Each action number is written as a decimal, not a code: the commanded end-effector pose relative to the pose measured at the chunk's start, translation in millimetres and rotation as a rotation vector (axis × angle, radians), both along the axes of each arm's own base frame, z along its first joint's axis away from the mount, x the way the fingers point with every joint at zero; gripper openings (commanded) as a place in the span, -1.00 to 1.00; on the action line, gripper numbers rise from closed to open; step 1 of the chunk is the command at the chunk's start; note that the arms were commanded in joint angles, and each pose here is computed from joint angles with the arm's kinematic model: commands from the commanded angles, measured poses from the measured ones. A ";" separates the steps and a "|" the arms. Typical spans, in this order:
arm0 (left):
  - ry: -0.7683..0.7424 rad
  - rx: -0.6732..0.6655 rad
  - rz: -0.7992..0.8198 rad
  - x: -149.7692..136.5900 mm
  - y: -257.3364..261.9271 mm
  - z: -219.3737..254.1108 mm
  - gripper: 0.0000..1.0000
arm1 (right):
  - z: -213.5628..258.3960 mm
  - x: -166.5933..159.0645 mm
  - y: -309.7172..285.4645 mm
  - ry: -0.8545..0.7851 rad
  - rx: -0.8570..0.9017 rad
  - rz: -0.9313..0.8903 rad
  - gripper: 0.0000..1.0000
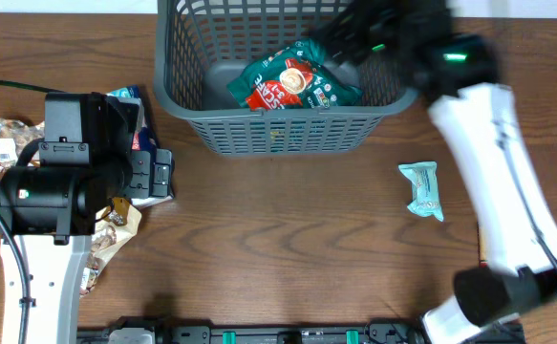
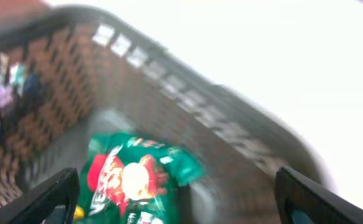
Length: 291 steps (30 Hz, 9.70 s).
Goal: Pack container
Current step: 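Lift the green coffee bag and drop it into the basket, then grasp the mint-green wipes packet with the right gripper, then carry the wipes packet into the basket and release it, then grasp the orange-labelled spaghetti package at its top end, right gripper, then lift the spaghetti package and lay it in the basket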
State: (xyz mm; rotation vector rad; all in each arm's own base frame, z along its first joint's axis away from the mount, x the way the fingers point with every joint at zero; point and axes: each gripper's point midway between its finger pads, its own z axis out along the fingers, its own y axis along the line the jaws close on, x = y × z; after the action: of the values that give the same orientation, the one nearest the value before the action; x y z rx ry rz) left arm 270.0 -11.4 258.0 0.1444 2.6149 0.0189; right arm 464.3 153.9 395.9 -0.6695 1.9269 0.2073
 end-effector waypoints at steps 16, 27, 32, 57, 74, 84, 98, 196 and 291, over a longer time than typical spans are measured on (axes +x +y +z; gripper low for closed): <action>-0.028 0.014 -0.001 0.5 1.7 8.9 0.97 | -89.3 -142.4 -213.2 0.704 0.052 -0.831 0.95; -0.101 0.053 0.228 -10.3 43.6 26.0 0.97 | -228.1 -177.9 -188.6 0.932 0.086 -0.764 0.97; -0.106 -0.019 0.232 -9.1 43.8 26.3 0.97 | -295.8 -176.2 -185.7 0.928 0.095 -0.742 0.98; -0.110 -0.019 0.232 -8.5 44.4 26.9 0.97 | -414.7 -166.3 -187.0 0.790 -0.009 -0.598 0.21; -0.110 -0.019 0.232 -8.6 44.4 26.9 0.97 | -184.3 -67.9 -215.6 0.283 0.123 -0.720 -0.98; -0.111 -0.019 0.232 -8.4 44.4 27.1 0.97 | 3.9 -57.7 -125.6 -0.116 0.011 -0.227 -0.98; -0.110 -0.019 0.232 -8.5 44.4 26.9 0.97 | -21.6 -12.7 41.0 -0.145 -0.236 0.315 -0.99; -0.130 -0.019 0.232 -4.6 44.8 29.9 0.97 | -415.2 -202.8 -333.9 1.090 -0.047 -0.807 0.97; -0.114 -0.021 0.236 -7.8 44.5 27.5 0.97 | -26.0 28.1 92.6 -0.129 -0.225 0.382 0.98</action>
State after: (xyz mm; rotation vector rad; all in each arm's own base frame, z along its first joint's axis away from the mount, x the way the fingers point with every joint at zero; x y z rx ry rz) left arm 262.0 31.5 279.0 -0.1508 2.5211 0.0789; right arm 509.6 265.1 251.9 -1.3623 1.8438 0.2019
